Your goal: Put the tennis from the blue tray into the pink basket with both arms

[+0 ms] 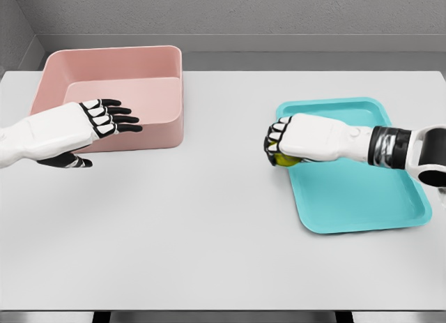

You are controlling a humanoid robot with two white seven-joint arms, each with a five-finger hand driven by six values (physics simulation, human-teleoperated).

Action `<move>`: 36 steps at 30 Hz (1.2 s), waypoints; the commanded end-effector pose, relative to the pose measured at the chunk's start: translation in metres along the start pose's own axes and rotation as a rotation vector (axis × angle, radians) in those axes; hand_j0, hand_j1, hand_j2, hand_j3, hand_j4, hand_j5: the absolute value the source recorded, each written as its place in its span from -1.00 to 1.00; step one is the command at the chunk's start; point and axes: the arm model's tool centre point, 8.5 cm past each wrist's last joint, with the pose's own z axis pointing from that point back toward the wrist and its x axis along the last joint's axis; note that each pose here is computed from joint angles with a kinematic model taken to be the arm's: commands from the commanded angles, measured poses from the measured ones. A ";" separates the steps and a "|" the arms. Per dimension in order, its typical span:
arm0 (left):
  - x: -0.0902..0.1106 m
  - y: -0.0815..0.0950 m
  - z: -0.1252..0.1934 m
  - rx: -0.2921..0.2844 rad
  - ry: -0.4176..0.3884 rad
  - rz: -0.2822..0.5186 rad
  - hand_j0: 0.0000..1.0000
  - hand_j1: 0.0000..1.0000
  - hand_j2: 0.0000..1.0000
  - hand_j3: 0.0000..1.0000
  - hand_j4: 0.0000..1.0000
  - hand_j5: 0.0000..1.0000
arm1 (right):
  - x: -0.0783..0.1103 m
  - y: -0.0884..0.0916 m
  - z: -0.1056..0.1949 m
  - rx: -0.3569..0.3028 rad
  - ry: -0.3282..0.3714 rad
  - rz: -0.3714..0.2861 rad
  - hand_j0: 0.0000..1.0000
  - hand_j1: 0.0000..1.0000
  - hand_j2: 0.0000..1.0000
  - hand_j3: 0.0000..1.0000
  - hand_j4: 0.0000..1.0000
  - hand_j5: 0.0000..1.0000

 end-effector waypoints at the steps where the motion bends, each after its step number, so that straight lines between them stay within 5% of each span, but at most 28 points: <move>1: 0.000 0.001 0.000 0.003 0.001 0.005 1.00 1.00 1.00 1.00 1.00 1.00 | 0.008 -0.003 -0.019 -0.021 -0.018 0.006 -0.11 -0.11 -0.11 -0.11 -0.11 -0.11; 18: 0.001 0.002 0.000 0.004 -0.003 0.001 1.00 1.00 1.00 1.00 1.00 1.00 | 0.039 0.014 -0.107 0.017 -0.104 -0.040 -0.11 -0.11 -0.11 -0.11 -0.11 -0.11; 26: 0.001 0.003 0.002 0.001 -0.001 -0.001 1.00 1.00 1.00 1.00 1.00 1.00 | 0.038 0.018 -0.111 0.027 -0.101 -0.050 -0.09 -0.09 -0.09 -0.09 -0.09 -0.09; 27: 0.001 0.003 0.002 0.001 -0.001 -0.001 1.00 1.00 1.00 1.00 1.00 1.00 | 0.038 0.018 -0.111 0.029 -0.101 -0.050 -0.03 -0.03 -0.03 -0.03 -0.03 -0.03; 30: 0.001 0.002 0.002 0.000 -0.001 -0.001 1.00 1.00 1.00 1.00 1.00 1.00 | 0.039 0.018 -0.112 0.028 -0.103 -0.050 0.69 0.69 0.69 0.69 0.69 0.69; 33: 0.001 0.003 0.002 0.001 -0.001 -0.001 1.00 1.00 1.00 1.00 1.00 1.00 | 0.039 0.019 -0.112 0.031 -0.102 -0.051 0.98 0.98 0.98 0.98 0.98 0.98; 36: 0.001 0.002 0.001 0.002 -0.002 0.000 1.00 1.00 1.00 1.00 1.00 1.00 | 0.039 0.021 -0.111 0.033 -0.103 -0.054 0.99 0.99 0.99 0.99 0.99 0.99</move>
